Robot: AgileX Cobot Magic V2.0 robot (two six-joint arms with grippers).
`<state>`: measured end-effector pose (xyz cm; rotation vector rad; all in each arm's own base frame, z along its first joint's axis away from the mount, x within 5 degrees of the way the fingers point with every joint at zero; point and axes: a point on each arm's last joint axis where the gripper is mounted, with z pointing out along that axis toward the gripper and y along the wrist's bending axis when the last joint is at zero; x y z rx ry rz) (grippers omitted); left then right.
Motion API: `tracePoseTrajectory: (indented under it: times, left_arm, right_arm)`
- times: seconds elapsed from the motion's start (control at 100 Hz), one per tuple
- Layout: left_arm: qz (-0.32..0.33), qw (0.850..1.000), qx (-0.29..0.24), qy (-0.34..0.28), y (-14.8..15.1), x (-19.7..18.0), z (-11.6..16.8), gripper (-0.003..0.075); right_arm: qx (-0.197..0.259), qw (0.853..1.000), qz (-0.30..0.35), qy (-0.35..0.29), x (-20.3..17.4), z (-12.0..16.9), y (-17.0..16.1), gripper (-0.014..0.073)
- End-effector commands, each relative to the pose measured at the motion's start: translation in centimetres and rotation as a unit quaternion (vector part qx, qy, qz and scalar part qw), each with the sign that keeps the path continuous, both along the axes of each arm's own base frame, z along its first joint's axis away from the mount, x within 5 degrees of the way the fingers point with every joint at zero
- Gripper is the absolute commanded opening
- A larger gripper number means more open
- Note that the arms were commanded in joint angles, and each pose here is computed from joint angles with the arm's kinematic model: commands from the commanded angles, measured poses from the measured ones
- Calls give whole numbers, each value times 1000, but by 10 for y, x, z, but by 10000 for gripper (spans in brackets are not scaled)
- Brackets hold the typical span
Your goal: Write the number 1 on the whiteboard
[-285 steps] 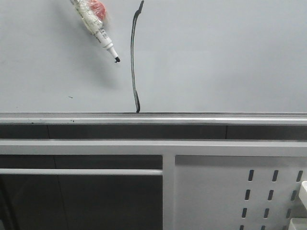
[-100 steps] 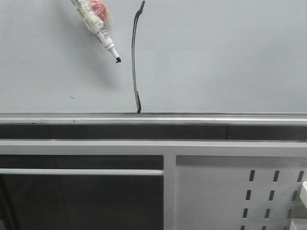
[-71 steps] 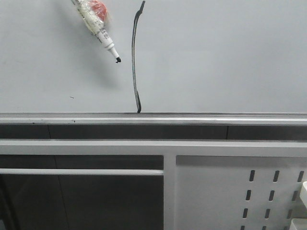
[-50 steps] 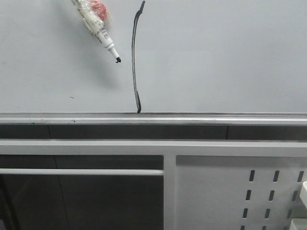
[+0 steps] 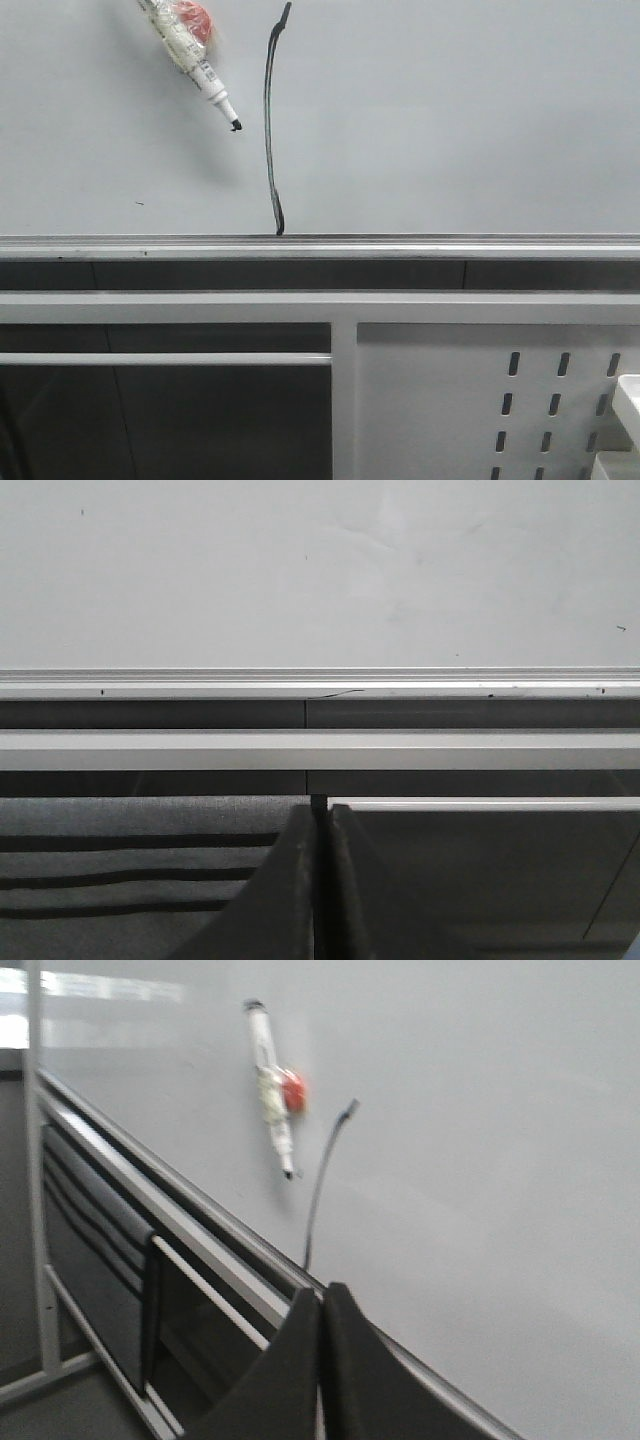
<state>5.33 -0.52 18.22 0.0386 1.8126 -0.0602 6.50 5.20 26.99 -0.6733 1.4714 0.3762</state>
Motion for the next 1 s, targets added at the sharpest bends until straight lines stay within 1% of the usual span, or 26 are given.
tracePoseTrajectory:
  times: [0.0, 0.01, 0.02, 0.03, 0.04, 0.05, 0.06, 0.08, 0.09, 0.1, 0.11, 0.12, 0.13, 0.15, 0.26, 0.43, 0.48, 0.58, 0.7, 0.74, 0.99]
  left_arm:
    - [6, 1000, -5, -17, 1, 1, -6, -20]
    - [6, 1000, -5, -17, 1, 1, -6, -20]
    - [6, 1000, -5, -17, 1, 1, -6, -20]
    - [6, 1000, -5, -17, 1, 1, -6, -20]
    - [6, 1000, -5, -17, 1, 1, -6, -20]
    - [6, 1000, -5, -17, 1, 1, -6, -20]
    - [6, 1000, -5, -17, 1, 1, -6, -20]
    - [6, 1000, -5, -17, 1, 1, -6, -20]
    - [6, 1000, -5, -17, 1, 1, -6, -20]
    - [6, 1000, -5, -17, 1, 1, -6, -20]
    - [6, 1000, -5, -17, 1, 1, -6, -20]
    - [6, 1000, -5, -17, 1, 1, -6, -20]
    - [6, 1000, -5, -17, 1, 1, -6, -20]
    - [6, 1000, -5, -17, 1, 1, -6, -20]
    - [6, 1000, -5, -17, 1, 1, -6, -20]
    - [6, 1000, -5, -17, 1, 1, -6, -20]
    - [6, 1000, -5, -17, 1, 1, -6, -20]
    - [6, 1000, -5, -17, 1, 1, -6, -20]
    - [6, 1000, -5, -17, 1, 1, -6, -20]
    - [6, 1000, -5, -17, 1, 1, -6, -20]
    - [6, 1000, -5, -18, 1, 1, -6, -20]
  right_arm:
    - [35, 997, -62, -12, 8, 1, -8, -59]
    - [27, 997, -66, -14, 8, -1, -8, -59]
    - [35, 997, -74, -5, 9, -3, -9, -59]
    - [27, 997, -78, -6, 10, -5, -10, -59]
    - [35, 996, -82, 1, 10, -6, -10, -59]
    - [27, 996, -89, -1, 11, -9, -11, -59]
    - [34, 995, -93, 6, 11, -10, -12, -59]
    - [28, 994, -105, 6, 12, -13, -14, -59]
    - [35, 993, -113, 11, 12, -14, -15, -59]
    - [28, 993, -116, 11, 13, -16, -15, -59]
    - [35, 992, -120, 16, 13, -17, -16, -59]
    - [31, 991, -127, 17, 14, -20, -17, -59]
    - [39, 990, -131, 22, 14, -21, -18, -59]
    - [34, 989, -140, 24, 14, -24, -19, -59]
    - [53, 981, -182, 44, 12, -43, -27, -59]
    - [61, 971, -231, 31, 2, -70, -38, -59]
    - [44, 965, -253, 56, -1, -75, -41, -59]
    - [40, 956, -283, 67, -6, -80, -47, -59]
    - [33, 949, -300, 88, -12, -87, -50, -59]
    - [25, 947, -304, 105, -12, -90, -51, -59]
    - [28, 947, -303, 100, -12, -89, -50, -59]
